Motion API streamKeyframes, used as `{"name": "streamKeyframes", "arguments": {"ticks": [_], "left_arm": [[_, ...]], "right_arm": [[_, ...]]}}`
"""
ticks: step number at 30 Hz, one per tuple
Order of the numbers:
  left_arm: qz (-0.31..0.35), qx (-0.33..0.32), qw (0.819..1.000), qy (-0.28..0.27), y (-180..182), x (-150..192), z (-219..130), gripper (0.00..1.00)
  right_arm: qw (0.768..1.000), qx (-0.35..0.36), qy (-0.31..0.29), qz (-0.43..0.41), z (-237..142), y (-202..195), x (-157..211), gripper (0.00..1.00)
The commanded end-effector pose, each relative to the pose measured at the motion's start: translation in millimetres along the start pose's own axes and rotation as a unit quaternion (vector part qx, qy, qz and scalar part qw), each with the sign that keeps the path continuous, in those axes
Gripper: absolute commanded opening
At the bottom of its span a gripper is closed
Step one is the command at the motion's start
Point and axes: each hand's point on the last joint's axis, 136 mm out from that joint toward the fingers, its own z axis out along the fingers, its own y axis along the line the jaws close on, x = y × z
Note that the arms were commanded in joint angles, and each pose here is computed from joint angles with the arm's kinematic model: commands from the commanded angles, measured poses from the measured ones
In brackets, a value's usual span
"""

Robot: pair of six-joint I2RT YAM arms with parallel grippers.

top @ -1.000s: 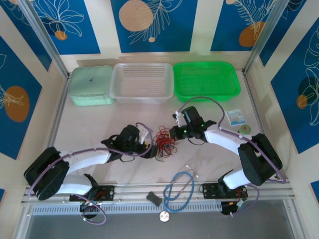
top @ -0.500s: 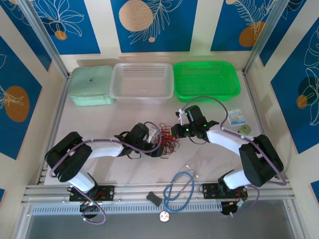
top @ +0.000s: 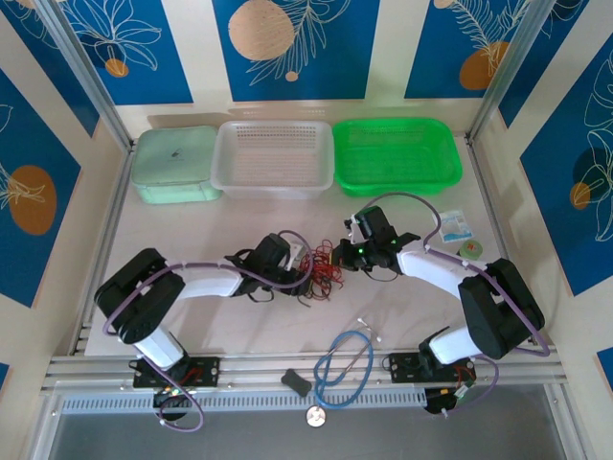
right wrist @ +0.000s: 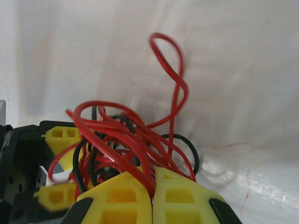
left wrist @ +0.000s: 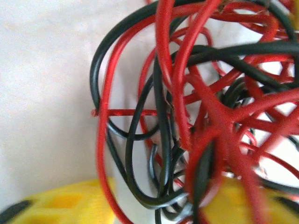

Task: Untangle the cables
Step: Untie the cable from multiple cables.

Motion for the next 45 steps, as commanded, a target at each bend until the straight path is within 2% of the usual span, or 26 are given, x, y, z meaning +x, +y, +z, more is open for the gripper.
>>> {"name": "streamKeyframes", "arguments": {"ticks": [1,5,8,14,15,21,25,29,32,39,45], "left_arm": [[0.036,0.005,0.998,-0.059,-9.2,-39.0,11.9,0.32],[0.052,-0.016,0.996,-0.073,-6.6,-50.5,7.5,0.1],[0.067,-0.055,0.992,-0.096,1.2,-60.7,-8.4,0.0],[0.116,-0.173,0.97,-0.127,24.7,-76.5,-64.4,0.0],[0.125,-0.189,0.966,-0.128,28.0,-77.4,-72.2,0.0],[0.158,-0.261,0.946,-0.114,46.9,-72.4,-100.4,0.0],[0.154,-0.272,0.945,-0.1,55.5,-61.0,-97.7,0.0],[0.141,-0.263,0.95,-0.09,58.0,-51.0,-89.9,0.0],[0.134,-0.257,0.953,-0.087,57.8,-46.3,-84.4,0.0],[0.129,-0.237,0.96,-0.079,52.5,-37.1,-75.5,0.0],[0.126,-0.221,0.965,-0.071,49.9,-21.8,-71.0,0.0]], "right_arm": [[0.999,0.004,0.013,0.036,-2.7,-3.3,4.1,0.0],[0.999,-0.003,0.013,0.049,-7.0,-1.2,2.9,0.0],[0.998,0.005,0.016,0.066,-8.2,-4.6,5.0,0.0],[0.991,0.063,0.029,0.114,-14.4,-23.4,14.4,0.0],[0.991,0.07,0.028,0.114,-16.4,-23.5,14.8,0.04],[0.994,0.098,0.02,0.05,-29.3,-6.3,16.1,0.29],[0.997,0.079,0.018,-0.001,-28.4,15.4,14.4,0.55],[0.998,0.041,0.03,0.032,-16.1,33.7,14.1,0.72],[0.996,0.017,0.038,0.084,-0.8,45.6,14.5,0.8],[0.98,-0.061,0.03,0.188,39.6,70.6,2.9,0.83],[0.971,-0.047,0.015,0.235,60.0,68.8,-2.8,0.81]]}}
